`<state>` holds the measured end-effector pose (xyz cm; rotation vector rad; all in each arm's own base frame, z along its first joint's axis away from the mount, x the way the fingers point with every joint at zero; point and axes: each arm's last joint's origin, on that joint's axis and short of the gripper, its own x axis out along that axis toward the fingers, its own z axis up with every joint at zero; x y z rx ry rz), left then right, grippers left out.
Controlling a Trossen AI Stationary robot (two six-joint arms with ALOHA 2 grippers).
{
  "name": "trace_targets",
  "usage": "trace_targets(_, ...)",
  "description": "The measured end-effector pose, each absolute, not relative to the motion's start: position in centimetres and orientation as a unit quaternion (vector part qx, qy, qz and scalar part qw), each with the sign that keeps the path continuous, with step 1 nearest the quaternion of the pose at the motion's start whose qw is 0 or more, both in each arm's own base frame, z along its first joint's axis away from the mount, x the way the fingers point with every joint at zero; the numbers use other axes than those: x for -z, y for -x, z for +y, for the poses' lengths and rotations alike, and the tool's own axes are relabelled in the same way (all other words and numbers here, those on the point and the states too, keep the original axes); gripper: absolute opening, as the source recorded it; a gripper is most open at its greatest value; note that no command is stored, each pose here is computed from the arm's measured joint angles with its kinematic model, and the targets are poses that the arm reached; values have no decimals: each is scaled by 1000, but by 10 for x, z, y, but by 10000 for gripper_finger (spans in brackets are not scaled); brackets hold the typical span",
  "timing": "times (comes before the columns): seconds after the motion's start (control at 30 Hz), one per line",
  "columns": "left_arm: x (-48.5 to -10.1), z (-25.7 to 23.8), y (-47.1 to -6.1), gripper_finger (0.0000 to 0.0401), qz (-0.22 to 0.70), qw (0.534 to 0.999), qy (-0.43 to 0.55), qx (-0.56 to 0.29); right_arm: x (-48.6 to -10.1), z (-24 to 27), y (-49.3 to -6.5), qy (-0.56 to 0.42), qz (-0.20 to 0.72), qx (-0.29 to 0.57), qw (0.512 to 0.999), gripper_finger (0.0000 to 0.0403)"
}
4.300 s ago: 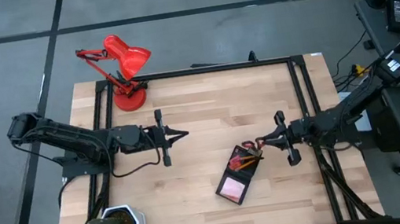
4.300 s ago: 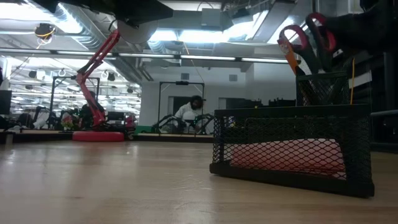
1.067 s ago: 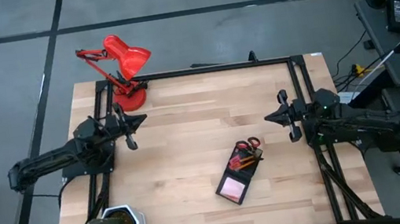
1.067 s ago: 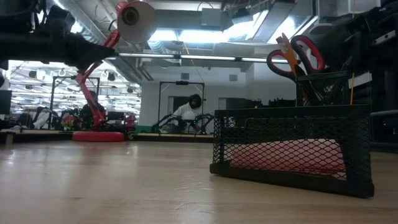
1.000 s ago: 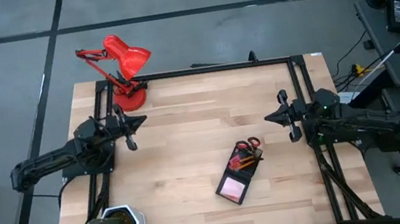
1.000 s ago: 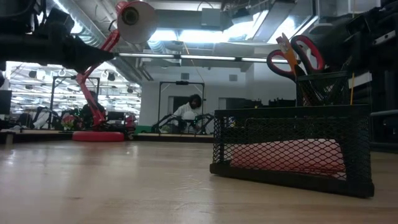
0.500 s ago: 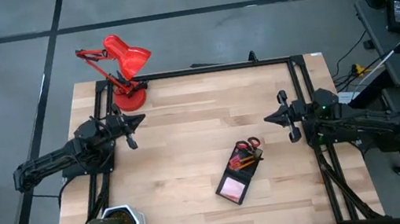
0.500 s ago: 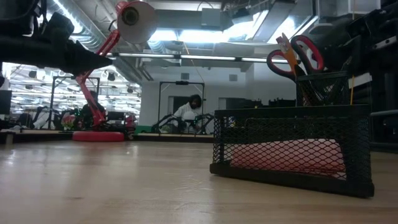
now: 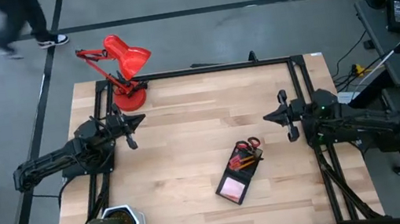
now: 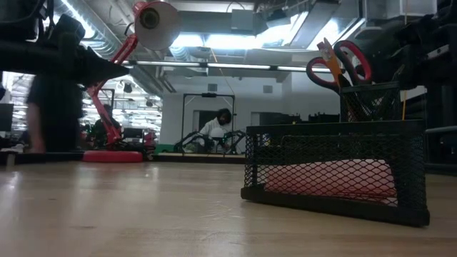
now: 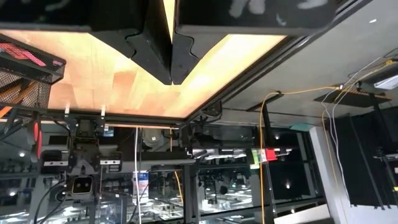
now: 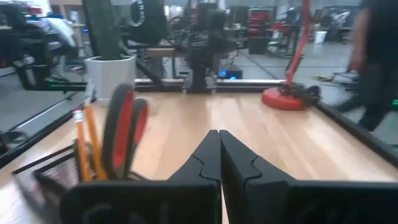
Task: Pick and place office supplies into organizer
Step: Return to Home Position
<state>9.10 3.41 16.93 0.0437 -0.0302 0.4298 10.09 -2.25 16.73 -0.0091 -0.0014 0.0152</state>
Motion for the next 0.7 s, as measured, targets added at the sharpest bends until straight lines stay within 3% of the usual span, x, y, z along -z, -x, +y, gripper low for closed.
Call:
trace_targets(0.4,-169,34,-91,2,-15,977,-22,-213,-169,-16,-102,-31,-6,-46,998,1)
trace_targets(0.7,-169,34,-91,2,-15,977,-22,-213,-172,-15,-102,-23,-21,-47,998,24)
